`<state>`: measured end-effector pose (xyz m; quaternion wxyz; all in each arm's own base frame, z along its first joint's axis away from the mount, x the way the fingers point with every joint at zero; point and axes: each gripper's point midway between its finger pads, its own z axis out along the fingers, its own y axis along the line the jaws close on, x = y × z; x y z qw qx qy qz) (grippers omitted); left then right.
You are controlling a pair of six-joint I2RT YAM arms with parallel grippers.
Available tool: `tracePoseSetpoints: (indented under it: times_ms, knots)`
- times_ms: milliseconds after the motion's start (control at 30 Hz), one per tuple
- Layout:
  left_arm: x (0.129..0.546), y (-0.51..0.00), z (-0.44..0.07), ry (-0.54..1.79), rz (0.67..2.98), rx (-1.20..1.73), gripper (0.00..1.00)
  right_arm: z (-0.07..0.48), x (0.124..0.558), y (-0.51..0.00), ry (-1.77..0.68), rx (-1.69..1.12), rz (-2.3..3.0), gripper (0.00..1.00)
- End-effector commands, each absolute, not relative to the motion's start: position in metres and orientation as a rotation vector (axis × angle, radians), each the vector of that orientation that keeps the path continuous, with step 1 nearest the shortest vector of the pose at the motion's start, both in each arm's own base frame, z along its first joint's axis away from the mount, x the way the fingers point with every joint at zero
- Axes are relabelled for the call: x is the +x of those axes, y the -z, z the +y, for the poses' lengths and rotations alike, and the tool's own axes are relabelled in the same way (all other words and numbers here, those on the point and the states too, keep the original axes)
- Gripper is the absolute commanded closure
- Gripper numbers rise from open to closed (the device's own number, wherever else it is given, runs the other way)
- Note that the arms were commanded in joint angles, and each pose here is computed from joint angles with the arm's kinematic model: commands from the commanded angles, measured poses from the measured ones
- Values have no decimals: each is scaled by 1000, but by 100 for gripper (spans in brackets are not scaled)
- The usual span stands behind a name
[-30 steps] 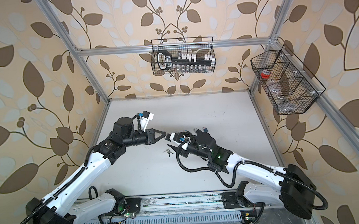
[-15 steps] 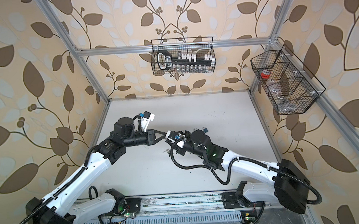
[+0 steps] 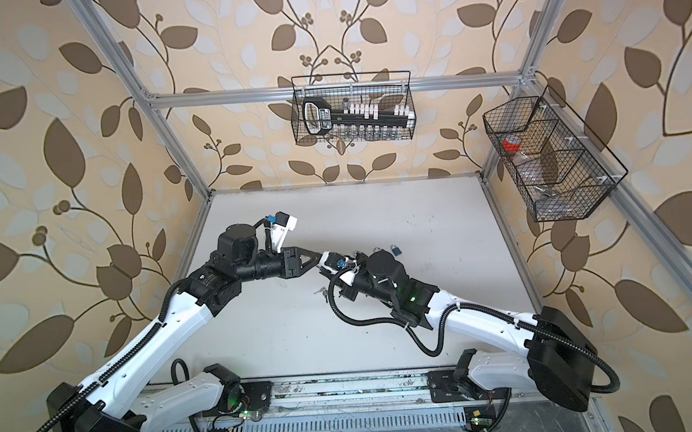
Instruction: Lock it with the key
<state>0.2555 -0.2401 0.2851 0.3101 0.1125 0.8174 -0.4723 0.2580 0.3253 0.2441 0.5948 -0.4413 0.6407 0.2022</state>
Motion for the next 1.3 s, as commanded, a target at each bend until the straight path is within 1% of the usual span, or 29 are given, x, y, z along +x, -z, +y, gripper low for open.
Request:
tracePoseSetpoints:
  times_ms: [0, 67, 100, 133, 233, 400, 567, 633, 800, 1267]
  knots:
    - [268, -302, -216, 1060, 2099, 196, 36, 316, 272, -231, -500, -928, 1592, 92]
    - [275, -289, -197, 952, 2129, 91, 24, 310, 283, -209, -511, -895, 1688, 93]
    - [278, -282, -187, 914, 2150, 45, 4, 308, 287, -197, -513, -891, 1737, 93]
    - [280, -277, -180, 894, 2168, 9, 1, 308, 290, -188, -518, -892, 1777, 93]
    - [286, -254, -159, 888, 2219, -109, 1, 311, 300, -162, -518, -928, 1902, 93]
    - [291, -224, -120, 917, 2243, -295, 1, 326, 318, -120, -468, -1041, 2077, 93]
    - [288, -216, -102, 919, 2228, -377, 1, 339, 337, -82, -416, -1135, 2199, 92]
    - [287, -216, -94, 907, 2219, -414, 1, 339, 346, -66, -348, -1173, 2257, 93]
    - [281, -215, -75, 845, 2198, -483, 1, 346, 366, -51, -269, -1239, 2280, 92]
    - [278, -216, -72, 831, 2192, -486, 1, 352, 400, -28, -219, -1274, 2327, 89]
